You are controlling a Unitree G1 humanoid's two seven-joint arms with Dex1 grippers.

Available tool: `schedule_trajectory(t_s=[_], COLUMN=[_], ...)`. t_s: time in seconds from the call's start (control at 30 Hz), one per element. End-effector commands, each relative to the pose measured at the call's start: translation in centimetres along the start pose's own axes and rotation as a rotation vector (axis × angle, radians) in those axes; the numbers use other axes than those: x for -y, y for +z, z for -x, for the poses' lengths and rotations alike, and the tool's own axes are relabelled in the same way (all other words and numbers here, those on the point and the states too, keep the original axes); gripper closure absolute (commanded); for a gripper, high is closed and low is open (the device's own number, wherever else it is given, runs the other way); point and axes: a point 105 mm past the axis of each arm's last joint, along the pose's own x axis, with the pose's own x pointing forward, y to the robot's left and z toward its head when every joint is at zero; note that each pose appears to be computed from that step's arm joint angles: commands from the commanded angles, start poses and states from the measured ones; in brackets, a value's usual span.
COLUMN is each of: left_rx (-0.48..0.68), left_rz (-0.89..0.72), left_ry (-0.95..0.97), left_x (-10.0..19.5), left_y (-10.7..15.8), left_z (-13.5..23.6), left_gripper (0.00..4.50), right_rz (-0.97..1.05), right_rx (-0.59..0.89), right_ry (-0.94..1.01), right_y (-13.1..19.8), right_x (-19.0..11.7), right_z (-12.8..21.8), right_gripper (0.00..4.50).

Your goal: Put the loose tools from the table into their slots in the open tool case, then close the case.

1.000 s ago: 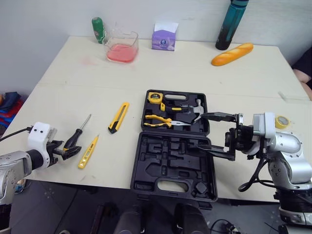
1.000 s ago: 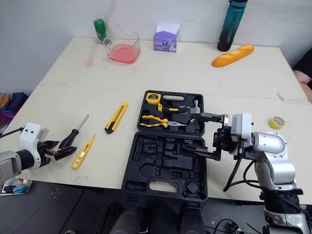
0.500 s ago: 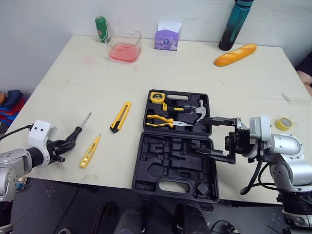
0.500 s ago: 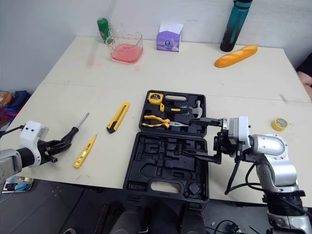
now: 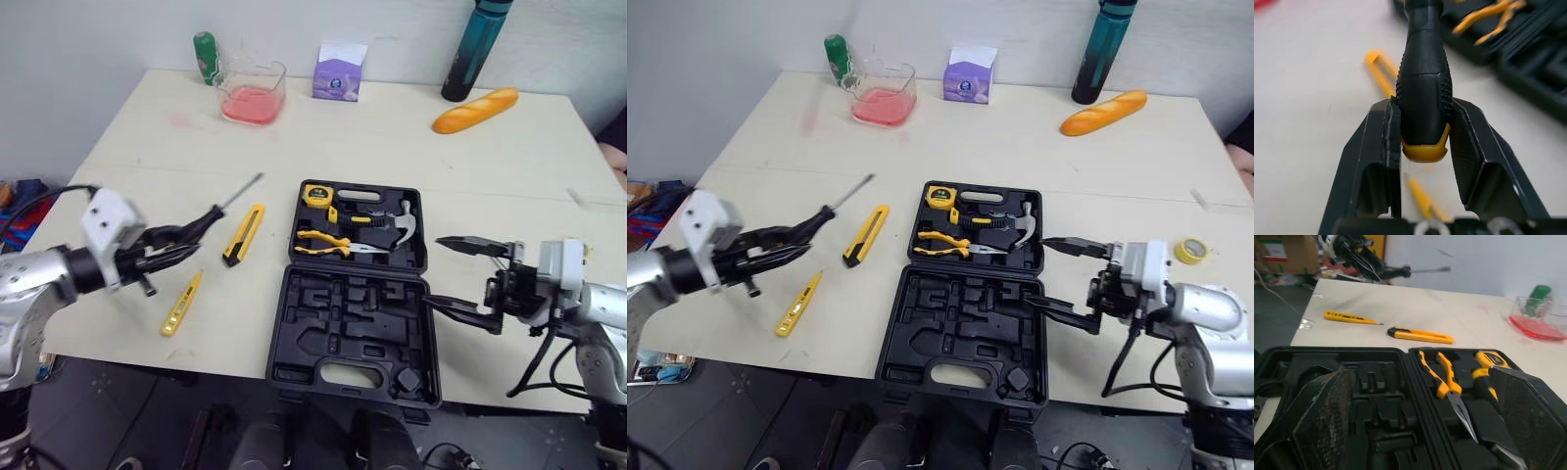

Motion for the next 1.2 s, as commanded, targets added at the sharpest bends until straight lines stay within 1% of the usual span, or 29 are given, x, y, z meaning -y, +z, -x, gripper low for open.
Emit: schedule_trajectory(t_s=[0.03,0.2,0.27,0.37,0.43,0.47,0.5,0.63,0.7,0.73,0.83,1.0,1.2], left_rx=[0.027,0.018,-0.010,-0.032,-0.095,-0.174,-0.222,-0.191,-0.196,-0.219,-0.264,-0.311,-0.304], left_rz=[-0.076,-0.122,-0.168,-0.197,-0.250,-0.330,-0.354,-0.351,-0.367,-0.394,-0.474,-0.544,-0.537], left_ry=[-0.172,-0.318,-0.396,-0.432,-0.466,-0.464,-0.451,-0.481,-0.499,-0.514,-0.542,-0.533,-0.533], left_x=[2.5,4.5,5.6,6.0,6.4,6.3,6.2,7.5,7.8,7.9,7.7,6.9,6.9], left_y=[2.0,2.7,2.8,3.3,3.2,2.6,2.4,3.5,3.5,3.3,2.8,2.3,2.0], left_z=[-3.0,-5.4,-6.5,-7.7,-8.2,-8.5,-8.8,-10.1,-10.3,-10.4,-10.9,-11.5,-12.4], left_gripper=[3.54,3.54,3.54,3.54,3.54,3.54,3.54,3.54,3.54,3.54,3.54,3.54,3.54], right_rz=[0.032,0.024,0.020,0.015,0.006,-0.003,-0.017,-0.031,-0.032,-0.034,-0.042,-0.044,-0.049], right_rx=[0.001,-0.047,-0.065,-0.079,-0.098,-0.108,-0.117,-0.131,-0.131,-0.131,-0.143,-0.149,-0.145], right_ry=[-0.066,-0.069,-0.084,-0.079,-0.080,-0.098,-0.110,-0.107,-0.105,-0.107,-0.100,-0.082,-0.079], right_y=[1.3,0.8,0.6,0.5,0.4,0.2,-0.1,-0.7,-0.8,-0.9,-1.4,-1.9,-1.9], right_x=[0.9,0.2,0.1,-0.1,-0.5,-0.5,-0.6,-1.2,-1.3,-1.3,-1.6,-2.0,-2.1], right_z=[1.3,2.2,2.7,3.1,3.6,4.0,4.4,4.9,4.9,4.9,5.1,5.1,4.9], right_gripper=[0.00,0.00,0.00,0.00,0.00,0.00,0.00,0.00,0.00,0.00,0.00,0.00,0.00])
